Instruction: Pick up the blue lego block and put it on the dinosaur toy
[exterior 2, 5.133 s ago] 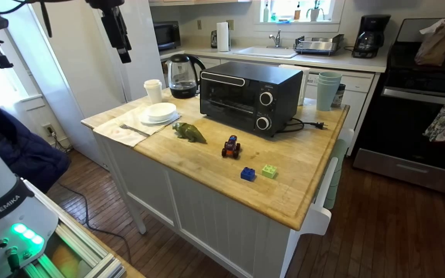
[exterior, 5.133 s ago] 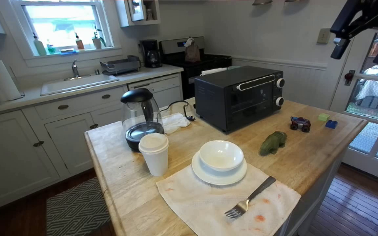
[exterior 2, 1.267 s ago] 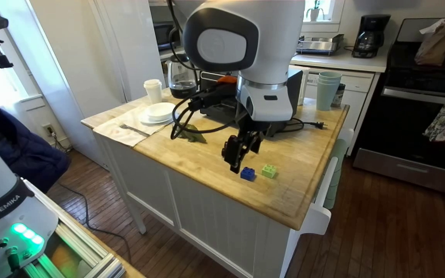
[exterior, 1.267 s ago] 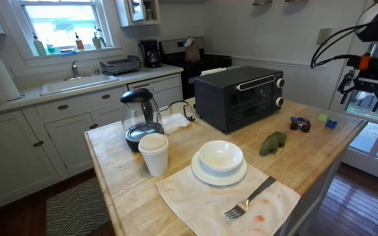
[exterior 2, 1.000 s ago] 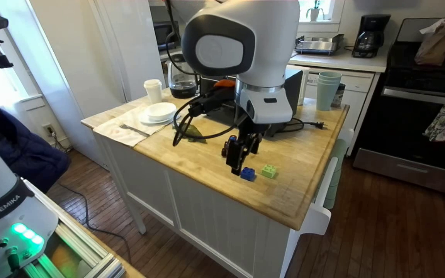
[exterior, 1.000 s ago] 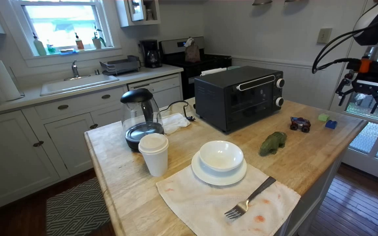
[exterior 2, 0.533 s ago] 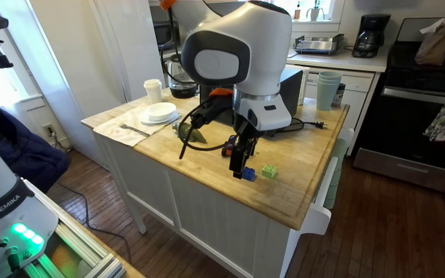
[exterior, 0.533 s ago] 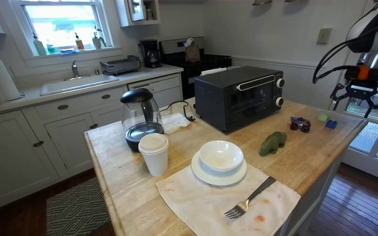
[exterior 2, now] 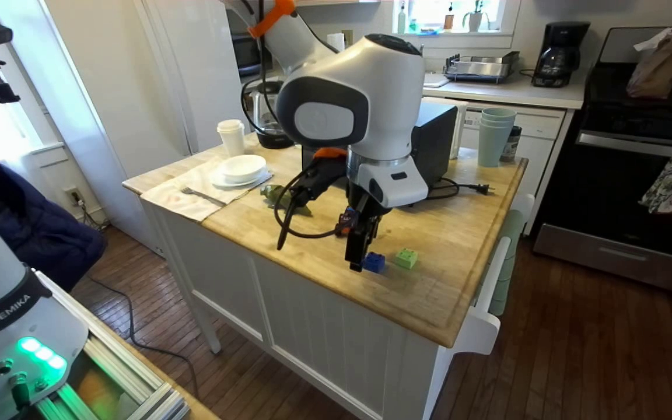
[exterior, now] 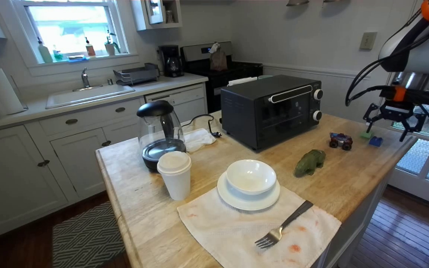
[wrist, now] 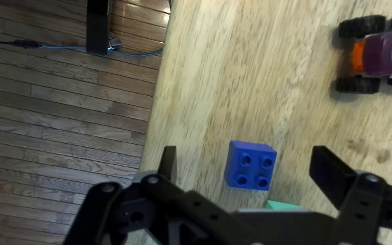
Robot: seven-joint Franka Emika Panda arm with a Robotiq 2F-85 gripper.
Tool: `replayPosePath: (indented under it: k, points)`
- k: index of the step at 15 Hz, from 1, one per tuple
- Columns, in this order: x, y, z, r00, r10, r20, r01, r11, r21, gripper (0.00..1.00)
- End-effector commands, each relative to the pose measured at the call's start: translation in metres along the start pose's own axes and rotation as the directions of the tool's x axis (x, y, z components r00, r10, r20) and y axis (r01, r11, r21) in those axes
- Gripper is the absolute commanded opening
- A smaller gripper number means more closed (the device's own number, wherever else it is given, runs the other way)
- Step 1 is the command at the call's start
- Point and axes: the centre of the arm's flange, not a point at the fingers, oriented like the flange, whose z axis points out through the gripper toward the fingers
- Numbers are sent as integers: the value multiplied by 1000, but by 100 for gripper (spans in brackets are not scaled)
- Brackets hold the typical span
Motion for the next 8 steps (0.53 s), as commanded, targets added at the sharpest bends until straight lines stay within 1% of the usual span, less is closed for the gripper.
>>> replayPosePath:
  k: [1, 4, 8]
  points:
    - [5, -8, 12, 1000, 10, -21, -9, 999, 36, 100]
    - [10, -9, 15, 998, 32, -45, -30, 999, 46, 100]
    - [14, -8, 16, 997, 48, -56, -45, 997, 56, 100]
